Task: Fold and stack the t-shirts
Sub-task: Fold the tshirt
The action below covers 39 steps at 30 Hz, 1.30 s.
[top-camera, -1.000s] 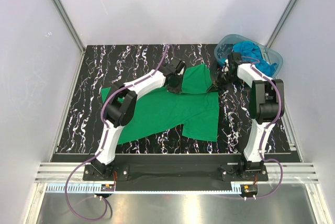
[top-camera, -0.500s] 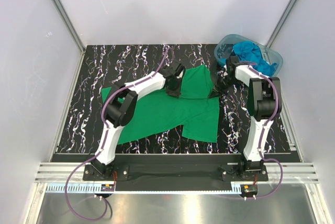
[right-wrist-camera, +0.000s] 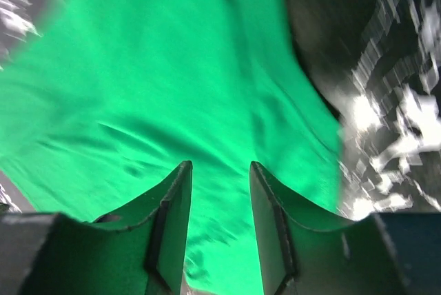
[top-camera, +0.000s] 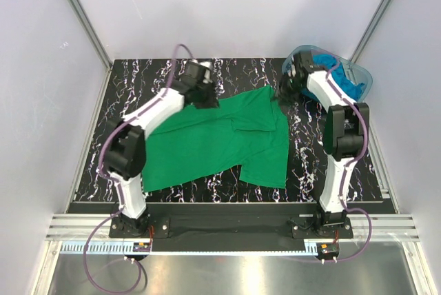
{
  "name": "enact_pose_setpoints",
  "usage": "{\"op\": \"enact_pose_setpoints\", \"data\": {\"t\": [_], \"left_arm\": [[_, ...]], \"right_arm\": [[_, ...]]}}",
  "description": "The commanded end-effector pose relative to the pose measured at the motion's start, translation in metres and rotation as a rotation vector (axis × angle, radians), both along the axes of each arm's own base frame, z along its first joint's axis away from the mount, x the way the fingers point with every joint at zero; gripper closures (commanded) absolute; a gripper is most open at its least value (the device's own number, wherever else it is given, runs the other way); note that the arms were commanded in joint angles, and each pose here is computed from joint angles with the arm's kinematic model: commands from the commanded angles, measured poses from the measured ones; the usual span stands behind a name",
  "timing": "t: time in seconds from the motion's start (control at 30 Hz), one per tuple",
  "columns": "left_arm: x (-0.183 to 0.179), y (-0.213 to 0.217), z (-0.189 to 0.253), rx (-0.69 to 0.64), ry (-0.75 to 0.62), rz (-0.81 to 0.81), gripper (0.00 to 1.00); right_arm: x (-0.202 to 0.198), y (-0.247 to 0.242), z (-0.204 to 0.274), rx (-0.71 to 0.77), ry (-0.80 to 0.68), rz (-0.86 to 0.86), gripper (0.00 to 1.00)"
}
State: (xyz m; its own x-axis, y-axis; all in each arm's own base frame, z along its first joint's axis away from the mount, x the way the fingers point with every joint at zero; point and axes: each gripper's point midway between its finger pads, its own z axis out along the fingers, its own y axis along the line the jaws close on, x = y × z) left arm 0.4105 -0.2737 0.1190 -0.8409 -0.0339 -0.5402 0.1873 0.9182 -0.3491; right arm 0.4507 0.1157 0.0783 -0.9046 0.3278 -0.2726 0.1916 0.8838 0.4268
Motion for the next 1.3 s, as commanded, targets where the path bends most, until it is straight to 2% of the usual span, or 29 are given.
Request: {"op": "enact_pose_setpoints", "data": {"t": [0.0,0.17,0.3,0.4,0.63,0.97,1.13,1.27], "left_arm": [[0.023,0.056,0.031,-0.076,-0.072,0.151,0.6],[0.021,0.137,0.012,0.021,-0.014,0.334,0.6],[0.01,0.2,-0.008,0.029,0.052,0.525,0.6],[0.001,0.227,-0.025,0.015,0.105,0.613,0.61],[0.0,0.257,-0.055,0.015,0.182,0.712,0.61],[-0.017,0.295,-0.111,0.03,0.357,0.861,0.6],[-0.003,0.307,-0.115,0.011,0.357,0.868,0.6],[0.017,0.312,-0.111,0.005,0.326,0.851,0.59]], "right_arm": [[0.054,0.028,0.032,-0.045,-0.17,0.022,0.53],[0.088,0.033,0.035,-0.224,-0.222,-0.044,0.5],[0.109,0.037,0.024,-0.287,-0.246,-0.075,0.52],[0.115,0.047,0.011,-0.312,-0.251,-0.048,0.55],[0.124,0.039,-0.019,-0.399,-0.243,-0.035,0.58],[0.141,0.03,-0.054,-0.495,-0.256,0.011,0.54],[0.154,0.033,-0.064,-0.498,-0.278,0.021,0.53],[0.171,0.042,-0.054,-0.466,-0.344,0.036,0.5]]}}
